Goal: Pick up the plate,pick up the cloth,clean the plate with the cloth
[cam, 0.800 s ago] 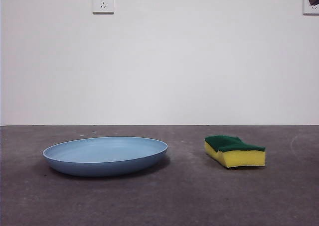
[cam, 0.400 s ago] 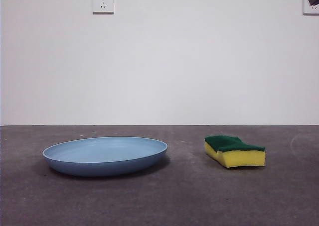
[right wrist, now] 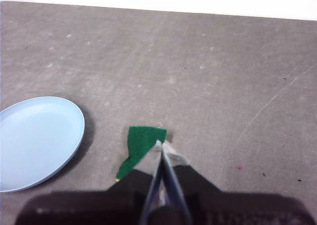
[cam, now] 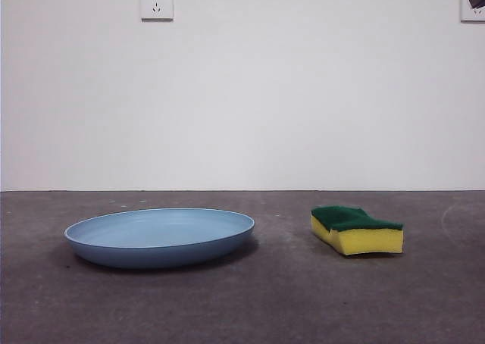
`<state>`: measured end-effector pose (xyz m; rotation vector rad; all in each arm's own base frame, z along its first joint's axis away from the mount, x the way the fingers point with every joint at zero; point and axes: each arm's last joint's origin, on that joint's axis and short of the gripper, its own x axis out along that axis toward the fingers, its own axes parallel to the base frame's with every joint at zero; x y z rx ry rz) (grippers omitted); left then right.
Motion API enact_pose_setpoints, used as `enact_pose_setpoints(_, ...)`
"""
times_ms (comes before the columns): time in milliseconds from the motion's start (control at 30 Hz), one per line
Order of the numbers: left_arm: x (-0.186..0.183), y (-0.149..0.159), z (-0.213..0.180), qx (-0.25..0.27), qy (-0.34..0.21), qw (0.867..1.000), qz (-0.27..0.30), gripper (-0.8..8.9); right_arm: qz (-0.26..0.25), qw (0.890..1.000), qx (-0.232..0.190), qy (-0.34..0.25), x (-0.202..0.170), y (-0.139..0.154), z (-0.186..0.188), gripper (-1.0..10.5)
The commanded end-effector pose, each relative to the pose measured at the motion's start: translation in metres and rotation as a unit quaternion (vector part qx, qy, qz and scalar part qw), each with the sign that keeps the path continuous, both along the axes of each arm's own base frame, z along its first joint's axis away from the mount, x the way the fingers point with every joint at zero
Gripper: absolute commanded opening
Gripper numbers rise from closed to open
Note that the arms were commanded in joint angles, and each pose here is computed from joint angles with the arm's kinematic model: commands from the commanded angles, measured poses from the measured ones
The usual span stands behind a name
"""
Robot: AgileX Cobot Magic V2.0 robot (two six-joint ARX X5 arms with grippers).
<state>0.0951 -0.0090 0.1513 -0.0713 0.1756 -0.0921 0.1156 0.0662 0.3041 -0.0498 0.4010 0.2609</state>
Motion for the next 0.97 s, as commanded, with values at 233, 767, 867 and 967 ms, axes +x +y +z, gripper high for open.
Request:
enact_pose_setpoints(233, 0.001, 0.000, -0.004, 0.001, 0.005, 1.000, 0.004, -0.03, -0.003, 1.000, 0.005, -0.001, 0.000, 0.000, -0.001, 0.0)
enact_pose_setpoints(767, 0.001, 0.000, -0.004, 0.001, 0.005, 1.000, 0.004, -0.03, 0.012, 0.999, -0.029, -0.011, -0.001, -0.001, 0.000, 0.0)
enact_pose_setpoints(867, 0.001, 0.000, -0.004, 0.001, 0.005, 1.000, 0.004, -0.03, 0.005, 0.998, -0.045, -0.036, -0.009, -0.009, 0.004, 0.0)
enact_pose_setpoints(967, 0.001, 0.000, -0.004, 0.001, 0.005, 1.000, 0.004, -0.03, -0.007, 0.997, -0.049, -0.057, -0.012, -0.020, 0.008, 0.0)
